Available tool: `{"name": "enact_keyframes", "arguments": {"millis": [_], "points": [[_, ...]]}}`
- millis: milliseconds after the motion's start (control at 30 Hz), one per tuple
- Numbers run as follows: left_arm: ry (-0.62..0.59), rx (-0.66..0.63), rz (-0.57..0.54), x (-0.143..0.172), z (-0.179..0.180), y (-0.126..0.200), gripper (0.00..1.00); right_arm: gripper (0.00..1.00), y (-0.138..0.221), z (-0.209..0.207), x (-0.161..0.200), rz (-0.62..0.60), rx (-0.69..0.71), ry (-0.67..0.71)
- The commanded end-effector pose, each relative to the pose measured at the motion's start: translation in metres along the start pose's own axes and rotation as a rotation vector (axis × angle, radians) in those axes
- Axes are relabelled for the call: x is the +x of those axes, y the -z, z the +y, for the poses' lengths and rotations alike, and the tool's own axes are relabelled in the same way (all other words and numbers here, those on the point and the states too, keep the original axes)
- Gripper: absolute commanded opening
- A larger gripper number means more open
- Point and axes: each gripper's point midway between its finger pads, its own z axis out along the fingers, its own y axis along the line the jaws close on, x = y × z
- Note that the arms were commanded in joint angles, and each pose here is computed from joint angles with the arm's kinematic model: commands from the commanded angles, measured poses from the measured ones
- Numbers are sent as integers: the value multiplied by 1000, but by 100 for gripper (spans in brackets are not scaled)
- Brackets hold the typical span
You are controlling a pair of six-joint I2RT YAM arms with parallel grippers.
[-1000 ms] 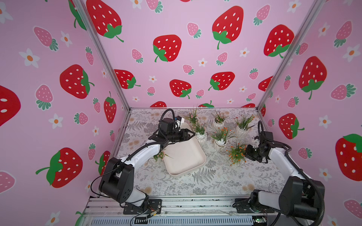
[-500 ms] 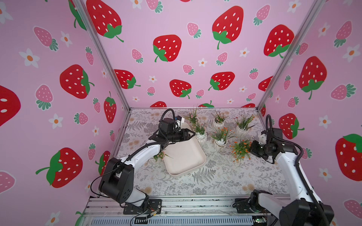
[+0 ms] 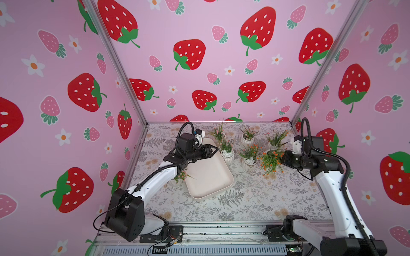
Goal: Put the potted gypsophila into the storage box
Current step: Place the baby's breath potted plant at the storage box.
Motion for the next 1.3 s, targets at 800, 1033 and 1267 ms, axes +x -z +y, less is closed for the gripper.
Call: {"name": "enact_keyframes", "arguments": {"millis": [800,1033,1267], "points": [[209,-278,-117,-4,68,101,51,0,-83,245,-33,76,-415,533],[283,-311,-78,7,86,117,51,0,-118,286,-29,105,-443,566],[322,-389,-70,12,103,145,52,0,-148,317,-29,128,-458,559]]}}
